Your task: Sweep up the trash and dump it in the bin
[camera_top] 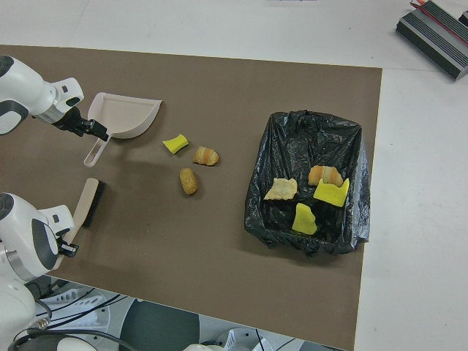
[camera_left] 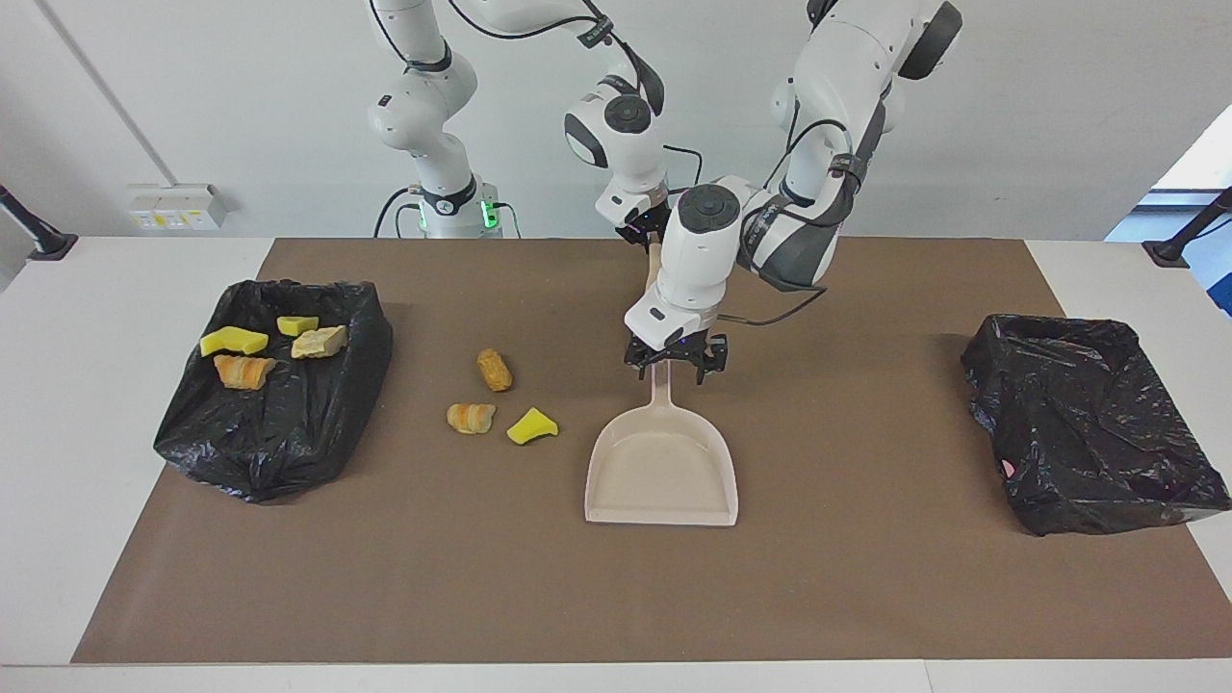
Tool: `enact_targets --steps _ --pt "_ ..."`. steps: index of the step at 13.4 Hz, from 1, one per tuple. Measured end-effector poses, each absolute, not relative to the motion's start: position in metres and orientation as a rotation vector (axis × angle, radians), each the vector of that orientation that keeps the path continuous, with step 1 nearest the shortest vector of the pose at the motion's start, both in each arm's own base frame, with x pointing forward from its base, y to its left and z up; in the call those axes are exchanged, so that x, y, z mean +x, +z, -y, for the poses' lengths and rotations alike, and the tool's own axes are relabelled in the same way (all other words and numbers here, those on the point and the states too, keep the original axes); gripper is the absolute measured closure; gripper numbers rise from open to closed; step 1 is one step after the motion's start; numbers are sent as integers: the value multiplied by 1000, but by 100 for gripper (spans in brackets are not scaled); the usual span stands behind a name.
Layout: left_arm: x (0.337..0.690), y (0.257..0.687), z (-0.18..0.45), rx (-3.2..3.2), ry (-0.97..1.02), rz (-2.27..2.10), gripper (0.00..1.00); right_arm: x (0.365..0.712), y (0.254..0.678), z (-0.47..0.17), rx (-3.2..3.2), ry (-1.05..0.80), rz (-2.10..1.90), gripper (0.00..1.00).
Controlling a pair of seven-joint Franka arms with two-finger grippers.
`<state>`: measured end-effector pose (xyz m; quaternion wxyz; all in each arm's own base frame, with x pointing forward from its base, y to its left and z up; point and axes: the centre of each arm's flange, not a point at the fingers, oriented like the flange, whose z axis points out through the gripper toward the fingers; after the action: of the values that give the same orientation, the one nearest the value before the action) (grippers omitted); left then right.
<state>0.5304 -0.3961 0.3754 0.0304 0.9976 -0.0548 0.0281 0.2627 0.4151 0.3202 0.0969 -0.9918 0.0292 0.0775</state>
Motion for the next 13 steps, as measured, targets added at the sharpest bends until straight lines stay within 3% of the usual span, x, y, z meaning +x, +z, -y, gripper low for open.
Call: enact_targets --steps 1,10,12,13 --pt "530 368 400 3073 91 147 5 267 322 -414 -2932 224 -98 91" --pt "531 361 402 3068 88 125 4 288 341 -403 -2905 201 -139 91" --pt "527 355 402 3076 72 131 8 288 338 -401 -2911 208 -143 91" --pt "525 352 402 3082 61 135 16 287 336 -400 -2914 211 -144 91"
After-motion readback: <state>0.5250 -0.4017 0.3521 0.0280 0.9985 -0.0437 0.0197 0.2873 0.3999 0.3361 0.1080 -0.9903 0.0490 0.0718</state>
